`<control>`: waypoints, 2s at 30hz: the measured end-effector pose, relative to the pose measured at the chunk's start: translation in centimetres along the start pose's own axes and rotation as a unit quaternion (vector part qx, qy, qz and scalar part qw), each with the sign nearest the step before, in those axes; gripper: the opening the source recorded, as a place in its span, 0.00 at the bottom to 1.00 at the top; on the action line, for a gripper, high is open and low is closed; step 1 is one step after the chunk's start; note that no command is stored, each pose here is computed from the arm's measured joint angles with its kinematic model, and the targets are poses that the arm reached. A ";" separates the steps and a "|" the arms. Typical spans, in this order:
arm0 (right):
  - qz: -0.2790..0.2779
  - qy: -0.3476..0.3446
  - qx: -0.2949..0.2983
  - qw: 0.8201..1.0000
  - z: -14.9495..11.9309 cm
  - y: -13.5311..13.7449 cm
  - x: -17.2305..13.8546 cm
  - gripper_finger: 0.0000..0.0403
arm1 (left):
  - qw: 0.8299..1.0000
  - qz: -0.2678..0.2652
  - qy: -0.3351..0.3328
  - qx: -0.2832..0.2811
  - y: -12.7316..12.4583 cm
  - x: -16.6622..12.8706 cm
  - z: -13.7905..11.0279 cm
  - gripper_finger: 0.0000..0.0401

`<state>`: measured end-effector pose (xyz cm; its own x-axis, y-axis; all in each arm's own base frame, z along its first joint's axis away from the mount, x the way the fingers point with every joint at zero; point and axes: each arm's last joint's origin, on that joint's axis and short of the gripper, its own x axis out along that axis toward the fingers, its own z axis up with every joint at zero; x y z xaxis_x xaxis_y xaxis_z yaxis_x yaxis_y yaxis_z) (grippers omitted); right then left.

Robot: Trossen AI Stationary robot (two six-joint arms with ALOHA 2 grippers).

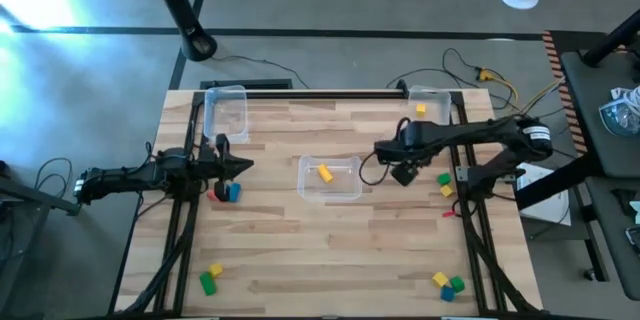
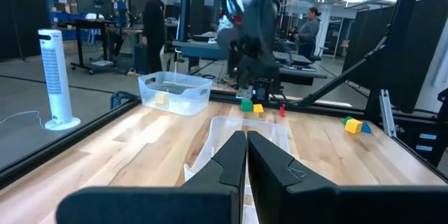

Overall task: Sort blocks by size
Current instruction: Put the green square block into the top right transparent bin

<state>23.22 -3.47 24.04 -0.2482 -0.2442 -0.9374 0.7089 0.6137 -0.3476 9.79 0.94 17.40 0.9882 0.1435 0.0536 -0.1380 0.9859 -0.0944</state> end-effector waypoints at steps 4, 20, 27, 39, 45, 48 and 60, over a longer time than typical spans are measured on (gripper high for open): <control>0.012 0.120 -0.051 0.991 -1.1 0.6 2.2 0.72 | 1.000 0.000 0.000 0.000 0.0 0.0 0.0 0.00; -0.118 0.310 -0.376 0.865 -2.1 2.8 11.7 0.76 | 1.000 0.000 0.000 0.000 0.0 0.0 0.0 0.00; -0.074 0.330 -0.447 0.828 -3.0 2.3 12.1 0.78 | 1.000 0.000 0.000 0.000 0.0 0.0 0.0 0.00; -0.042 0.244 -0.509 0.824 -4.0 2.6 11.8 0.72 | 1.000 0.000 0.000 0.000 0.0 0.0 0.0 0.00; -0.053 0.236 -0.515 0.822 -4.1 2.5 12.2 0.72 | 1.000 0.000 0.000 0.000 0.0 0.0 0.0 0.00; -0.049 0.236 -0.523 0.818 -4.4 2.4 12.7 0.70 | 1.000 0.000 0.000 0.000 0.0 0.0 0.0 0.00; -0.063 0.234 -0.529 0.813 -4.8 2.4 14.2 0.49 | 1.000 0.000 0.000 0.000 0.0 0.0 0.0 0.00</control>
<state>18.24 -1.89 9.81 -0.6749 -0.1947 -0.7118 -0.2458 0.9688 -0.0320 9.79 0.94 17.40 0.9882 0.1432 0.0537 -0.1378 0.9860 -0.0944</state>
